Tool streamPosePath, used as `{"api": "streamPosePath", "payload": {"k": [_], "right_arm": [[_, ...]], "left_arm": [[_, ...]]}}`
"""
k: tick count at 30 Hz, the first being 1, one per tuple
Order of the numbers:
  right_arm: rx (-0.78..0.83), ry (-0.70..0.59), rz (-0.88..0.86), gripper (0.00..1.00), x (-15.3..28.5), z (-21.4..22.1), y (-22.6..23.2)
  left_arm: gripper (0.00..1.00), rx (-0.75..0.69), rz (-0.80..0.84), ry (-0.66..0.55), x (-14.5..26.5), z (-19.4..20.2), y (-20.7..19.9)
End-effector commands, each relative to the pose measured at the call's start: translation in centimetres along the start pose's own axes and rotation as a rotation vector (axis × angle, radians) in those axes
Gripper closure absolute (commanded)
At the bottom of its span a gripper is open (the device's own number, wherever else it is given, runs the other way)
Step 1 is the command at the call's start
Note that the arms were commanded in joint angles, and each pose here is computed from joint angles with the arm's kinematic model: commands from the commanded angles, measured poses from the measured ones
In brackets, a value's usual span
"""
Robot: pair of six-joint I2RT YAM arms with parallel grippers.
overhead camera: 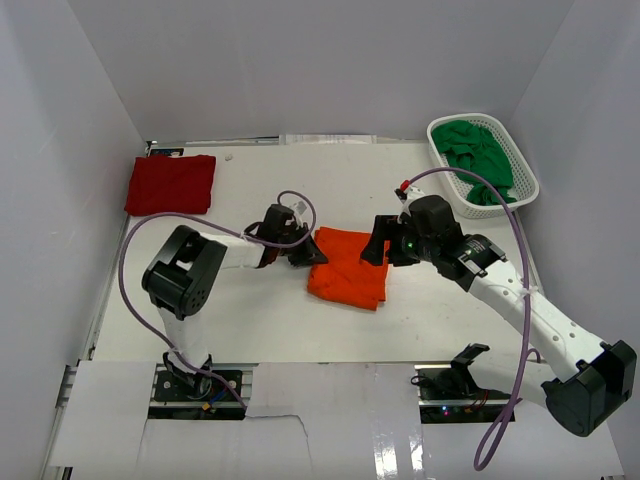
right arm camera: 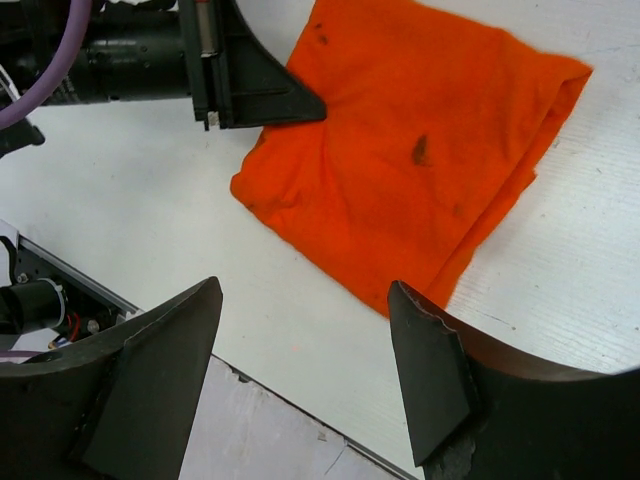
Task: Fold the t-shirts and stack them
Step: Put the neatly folded tshirt into the corner of the board with the left arm
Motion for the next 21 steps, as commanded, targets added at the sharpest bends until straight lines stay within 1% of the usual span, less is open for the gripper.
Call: {"api": "streamPosePath", "payload": {"k": [1, 2, 3, 4, 5, 6, 7, 8, 9, 11, 12, 13, 14, 17, 19, 21], "right_arm": [[0.014, -0.023, -0.015, 0.27, 0.5, -0.3, 0.1], [0.015, -0.032, -0.013, 0.27, 0.7, -0.5, 0.1], [0.018, -0.037, -0.010, 0.27, 0.8, -0.6, 0.0], [0.023, -0.037, -0.010, 0.26, 0.7, -0.7, 0.0], [0.029, -0.034, -0.008, 0.27, 0.7, -0.7, 0.0], [0.032, -0.032, -0.009, 0.27, 0.6, -0.8, 0.0], [0.033, -0.036, -0.012, 0.27, 0.6, -1.0, 0.0], [0.035, -0.036, -0.015, 0.27, 0.5, -1.1, 0.1], [0.036, -0.036, -0.015, 0.27, 0.5, -1.2, 0.1], [0.039, -0.051, -0.030, 0.27, 0.6, -1.6, 0.4], [0.037, -0.055, -0.033, 0.27, 0.6, -1.7, 0.4], [0.037, -0.059, -0.041, 0.27, 0.7, -1.8, 0.5], [0.038, -0.063, -0.050, 0.27, 0.7, -1.9, 0.6], [0.038, -0.065, -0.063, 0.27, 0.8, -1.9, 0.8], [0.035, -0.063, -0.071, 0.27, 0.7, -1.8, 0.9], [0.034, -0.062, -0.081, 0.27, 0.7, -1.7, 1.0]], "left_arm": [[1.00, 0.010, -0.347, -0.015, -1.5, 0.2, 7.3], [1.00, -0.005, -0.360, -0.018, -1.0, -0.8, 6.6], [1.00, -0.023, -0.351, -0.053, -0.4, -2.6, 5.2], [1.00, -0.061, -0.307, -0.128, -0.2, -6.0, 1.8], [1.00, -0.090, -0.370, -0.142, 0.9, -7.3, 1.4], [1.00, -0.101, -0.383, -0.183, 1.8, -9.5, 0.5], [1.00, -0.131, -0.365, -0.270, 2.8, -13.1, -2.4], [1.00, -0.129, -0.401, -0.257, 3.8, -13.9, -2.5], [1.00, -0.148, -0.439, -0.302, 5.3, -16.3, -1.9], [1.00, -0.161, -0.473, -0.358, 7.1, -19.8, -2.3], [1.00, -0.145, -0.506, -0.391, 8.5, -22.0, -0.8], [1.00, -0.174, -0.529, -0.409, 9.3, -23.4, 0.0], [1.00, -0.193, -0.526, -0.440, 9.4, -25.5, 0.4], [1.00, -0.210, -0.468, -0.444, 10.7, -30.2, 2.7], [1.00, -0.231, -0.459, -0.441, 11.0, -31.6, 3.7], [1.00, -0.219, -0.441, -0.433, 11.3, -33.0, 5.1]]}}
Point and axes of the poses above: each gripper's point midway between its finger pads, its own x axis back along the fingers, its own y axis along the line the jaws close on, z = x × y, the point moved 5 cm from there along x, back along the fingers, and after that the axes turned 11 degrees about x, right-handed, at the moved point
